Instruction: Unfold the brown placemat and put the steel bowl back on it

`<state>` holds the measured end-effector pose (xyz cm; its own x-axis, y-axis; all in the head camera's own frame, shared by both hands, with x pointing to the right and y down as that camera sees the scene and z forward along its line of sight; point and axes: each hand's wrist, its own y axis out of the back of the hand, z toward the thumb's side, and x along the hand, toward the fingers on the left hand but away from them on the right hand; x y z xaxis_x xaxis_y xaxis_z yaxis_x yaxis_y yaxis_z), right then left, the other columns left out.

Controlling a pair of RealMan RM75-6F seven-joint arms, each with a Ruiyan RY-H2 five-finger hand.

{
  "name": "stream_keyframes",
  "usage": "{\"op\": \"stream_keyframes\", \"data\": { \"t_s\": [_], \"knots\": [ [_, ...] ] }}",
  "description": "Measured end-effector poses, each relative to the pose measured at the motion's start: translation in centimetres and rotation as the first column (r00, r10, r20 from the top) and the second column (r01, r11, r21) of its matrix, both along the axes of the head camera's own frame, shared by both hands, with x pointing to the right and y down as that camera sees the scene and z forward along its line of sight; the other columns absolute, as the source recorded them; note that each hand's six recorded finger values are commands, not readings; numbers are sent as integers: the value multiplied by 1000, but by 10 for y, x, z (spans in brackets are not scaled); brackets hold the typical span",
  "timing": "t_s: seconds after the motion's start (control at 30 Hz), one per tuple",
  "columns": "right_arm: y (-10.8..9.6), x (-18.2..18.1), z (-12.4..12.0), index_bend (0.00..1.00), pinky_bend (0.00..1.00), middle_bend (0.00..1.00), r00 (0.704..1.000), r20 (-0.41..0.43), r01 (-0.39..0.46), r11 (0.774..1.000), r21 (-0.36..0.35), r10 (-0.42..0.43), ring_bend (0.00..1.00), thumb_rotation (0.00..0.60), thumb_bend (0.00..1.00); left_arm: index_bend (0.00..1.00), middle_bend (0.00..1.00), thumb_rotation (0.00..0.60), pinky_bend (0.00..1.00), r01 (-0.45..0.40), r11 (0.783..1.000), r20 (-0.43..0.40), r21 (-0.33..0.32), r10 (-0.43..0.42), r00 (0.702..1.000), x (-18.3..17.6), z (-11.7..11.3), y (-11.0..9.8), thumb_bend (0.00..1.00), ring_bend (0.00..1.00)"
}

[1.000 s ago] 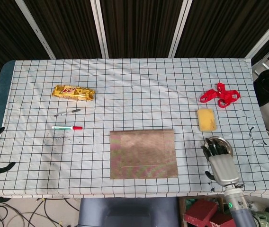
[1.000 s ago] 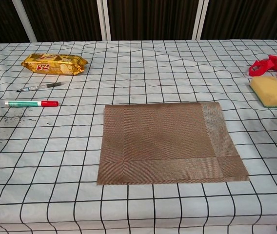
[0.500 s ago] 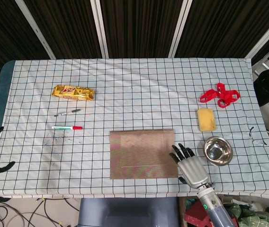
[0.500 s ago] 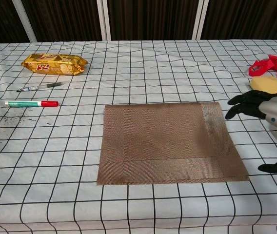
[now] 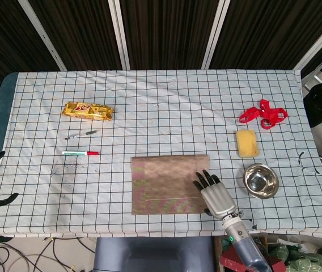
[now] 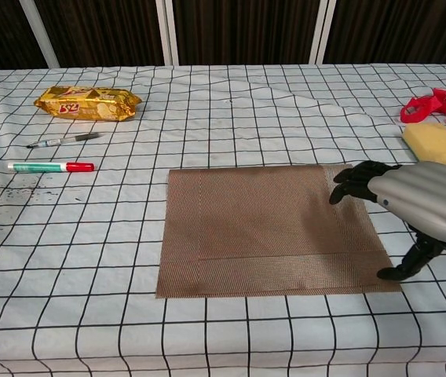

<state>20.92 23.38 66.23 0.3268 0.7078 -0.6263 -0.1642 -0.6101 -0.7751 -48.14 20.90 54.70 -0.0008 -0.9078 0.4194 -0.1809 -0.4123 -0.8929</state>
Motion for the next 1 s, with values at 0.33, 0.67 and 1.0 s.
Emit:
{"op": "stream_keyframes", "data": {
  "t_s": [0.33,0.67,1.0],
  "knots": [
    [4,-3,11,227,180,73,1000,-28,2,999,-32,-3,38,600,35,0,0,600,14,4,1000,0,-3,-4,1000,-1,0,0,7,0],
    [8,-4,16,227,180,73,999,-42,-7,998,-55,4,38,600,35,0,0,600,14,5,1000,-3,-2,-5,1000,-1,-1,0,7,0],
    [11,-3,17,226,180,73,999,-52,-13,998,-68,10,38,600,34,0,0,600,14,6,1000,-6,-2,-6,1000,-1,-1,-1,7,0]
  ]
}}
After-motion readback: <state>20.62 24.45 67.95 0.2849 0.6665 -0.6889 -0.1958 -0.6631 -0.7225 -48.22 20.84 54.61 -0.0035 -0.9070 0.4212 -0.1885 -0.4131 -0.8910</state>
